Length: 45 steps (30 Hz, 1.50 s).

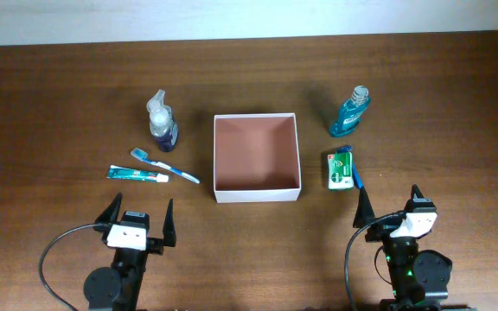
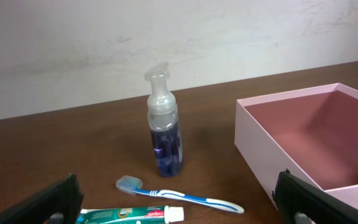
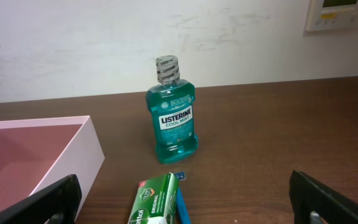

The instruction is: Pack container

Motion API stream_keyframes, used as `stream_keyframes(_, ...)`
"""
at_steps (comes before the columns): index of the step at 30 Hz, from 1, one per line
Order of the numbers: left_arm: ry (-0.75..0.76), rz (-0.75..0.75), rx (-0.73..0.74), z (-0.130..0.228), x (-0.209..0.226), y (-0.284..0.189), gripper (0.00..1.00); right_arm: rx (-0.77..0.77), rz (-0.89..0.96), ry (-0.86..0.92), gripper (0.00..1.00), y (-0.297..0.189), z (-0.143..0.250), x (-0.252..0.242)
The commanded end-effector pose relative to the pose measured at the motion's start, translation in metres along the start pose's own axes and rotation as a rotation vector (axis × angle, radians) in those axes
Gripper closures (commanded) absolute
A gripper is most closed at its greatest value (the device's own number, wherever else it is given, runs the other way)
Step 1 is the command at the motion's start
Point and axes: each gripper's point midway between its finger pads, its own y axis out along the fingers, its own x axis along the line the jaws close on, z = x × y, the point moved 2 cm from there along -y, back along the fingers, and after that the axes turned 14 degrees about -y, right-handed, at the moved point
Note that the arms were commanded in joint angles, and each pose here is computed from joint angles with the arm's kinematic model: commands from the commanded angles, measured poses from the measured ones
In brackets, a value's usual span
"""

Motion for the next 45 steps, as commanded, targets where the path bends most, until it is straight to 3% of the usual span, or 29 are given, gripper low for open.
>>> stream_keyframes(1,-0.016,0.012,0.000,0.002,-0.001,0.000,0.01,0.000,0.000,-0.001,0.01,0.000,0.001,0.001)
stream_keyframes(33,-0.015,0.012,-0.001,0.001,-0.001,0.000,0.01,0.000,0.000,-0.001,0.01,0.000,0.001,0.001)
stream_keyframes(36,-0.008,0.052,-0.037,-0.007,-0.008,0.000,0.01,0.000,0.000,-0.001,0.01,0.000,0.001,0.001)
stream_keyframes(38,0.002,0.156,-0.051,-0.012,-0.024,-0.002,0.01,0.000,0.000,-0.001,0.01,0.000,0.001,0.001)
stream_keyframes(45,0.071,0.206,-0.305,-0.067,-0.036,-0.014,0.01,0.000,0.000,-0.001,0.01,0.000,0.001,0.001)
